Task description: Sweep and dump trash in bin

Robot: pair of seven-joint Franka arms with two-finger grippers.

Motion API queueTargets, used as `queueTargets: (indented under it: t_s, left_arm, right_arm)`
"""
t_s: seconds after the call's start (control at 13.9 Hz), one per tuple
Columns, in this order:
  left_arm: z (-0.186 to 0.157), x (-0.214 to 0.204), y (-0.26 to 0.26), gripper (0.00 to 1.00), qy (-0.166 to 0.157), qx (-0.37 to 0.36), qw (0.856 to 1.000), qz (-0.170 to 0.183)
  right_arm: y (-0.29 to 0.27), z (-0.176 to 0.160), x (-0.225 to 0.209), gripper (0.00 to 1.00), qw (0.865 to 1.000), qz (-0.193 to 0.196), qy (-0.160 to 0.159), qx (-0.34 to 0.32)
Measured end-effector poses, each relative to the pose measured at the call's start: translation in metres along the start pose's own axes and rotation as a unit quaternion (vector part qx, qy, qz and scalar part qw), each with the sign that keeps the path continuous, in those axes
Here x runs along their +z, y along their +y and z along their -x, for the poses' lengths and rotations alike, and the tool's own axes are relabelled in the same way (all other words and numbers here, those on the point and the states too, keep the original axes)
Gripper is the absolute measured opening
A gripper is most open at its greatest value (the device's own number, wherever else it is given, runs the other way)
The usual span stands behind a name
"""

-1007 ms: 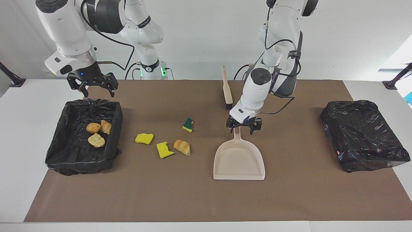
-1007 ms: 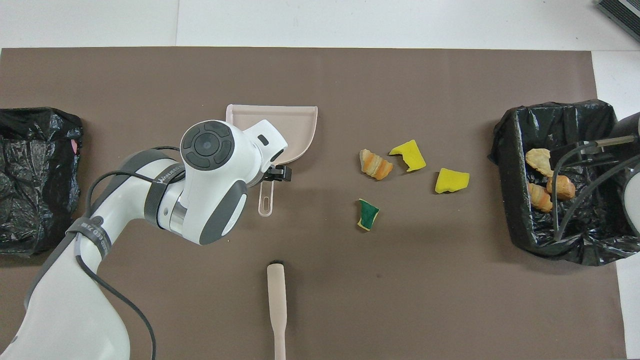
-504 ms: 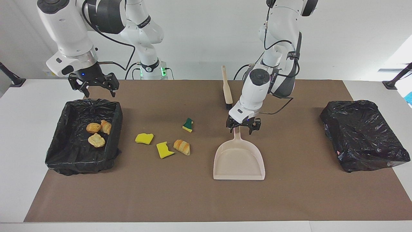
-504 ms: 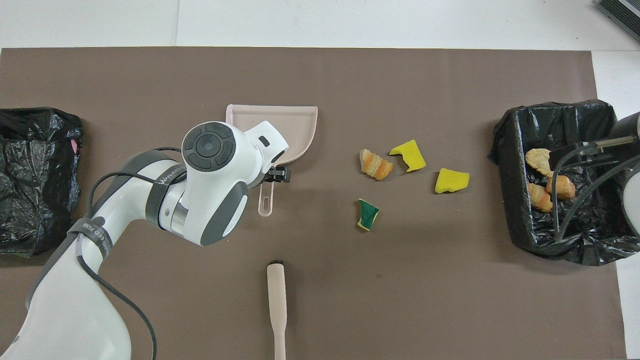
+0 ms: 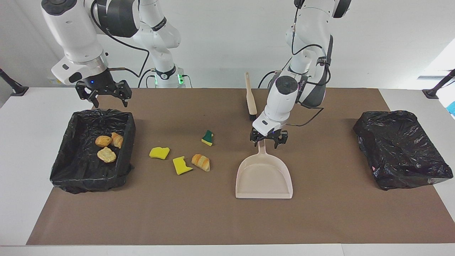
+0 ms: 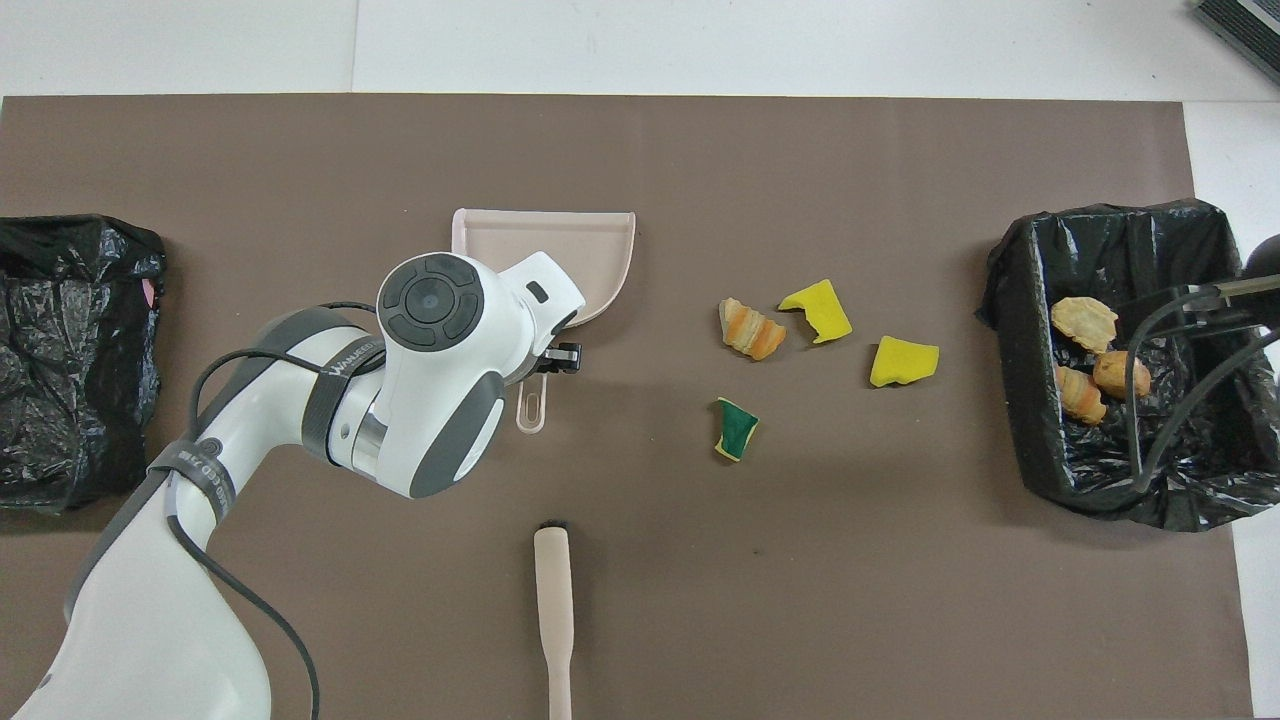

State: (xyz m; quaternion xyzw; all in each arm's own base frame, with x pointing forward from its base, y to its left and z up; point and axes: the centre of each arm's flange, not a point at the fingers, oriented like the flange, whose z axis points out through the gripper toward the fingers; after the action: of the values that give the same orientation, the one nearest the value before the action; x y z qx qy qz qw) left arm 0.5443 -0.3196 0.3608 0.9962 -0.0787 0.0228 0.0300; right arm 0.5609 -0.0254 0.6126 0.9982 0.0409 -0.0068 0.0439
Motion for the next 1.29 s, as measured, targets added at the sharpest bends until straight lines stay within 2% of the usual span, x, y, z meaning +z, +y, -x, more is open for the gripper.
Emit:
queueTargets:
  t_s: [0.07, 0.22, 0.29, 0.43, 0.72, 0.94, 1.15, 1.29]
  left_arm:
    - [0.000, 0.000, 0.000, 0.58, -0.001, -0.002, 1.000, 0.002]
    - [0.001, 0.001, 0.000, 0.46, -0.002, -0.004, 1.000, 0.003]
    - [0.001, 0.001, 0.000, 0.45, -0.004, -0.004, 1.000, 0.002]
    - [0.002, 0.002, 0.000, 0.31, -0.008, -0.004, 1.000, 0.001]
    - [0.002, -0.005, -0.001, 0.31, -0.006, 0.009, 1.000, 0.000]
    - [-0.001, -0.032, -0.015, 0.31, -0.021, 0.124, 0.992, -0.020]
    - [-0.014, -0.064, -0.052, 0.31, -0.031, 0.214, 0.976, -0.029]
    - [-0.026, -0.084, -0.079, 0.31, -0.033, 0.276, 0.960, -0.036]
  right_arm:
    - [0.000, 0.001, -0.003, 1.00, 1.000, 0.000, -0.001, 0.000]
    - [-0.003, 0.003, -0.007, 1.00, 1.000, -0.008, 0.001, -0.001]
    - [-0.007, 0.002, -0.007, 1.00, 1.000, -0.016, 0.002, -0.003]
    - [-0.012, 0.002, -0.007, 1.00, 1.000, -0.019, 0.002, -0.006]
    - [-0.012, 0.004, -0.006, 1.00, 1.000, -0.020, -0.002, -0.007]
    - [-0.018, 0.010, -0.003, 1.00, 1.000, -0.022, -0.007, -0.011]
    - [-0.035, 0.016, 0.002, 1.00, 0.999, -0.023, -0.014, -0.026]
    - [-0.044, 0.021, 0.007, 1.00, 0.999, -0.025, -0.021, -0.035]
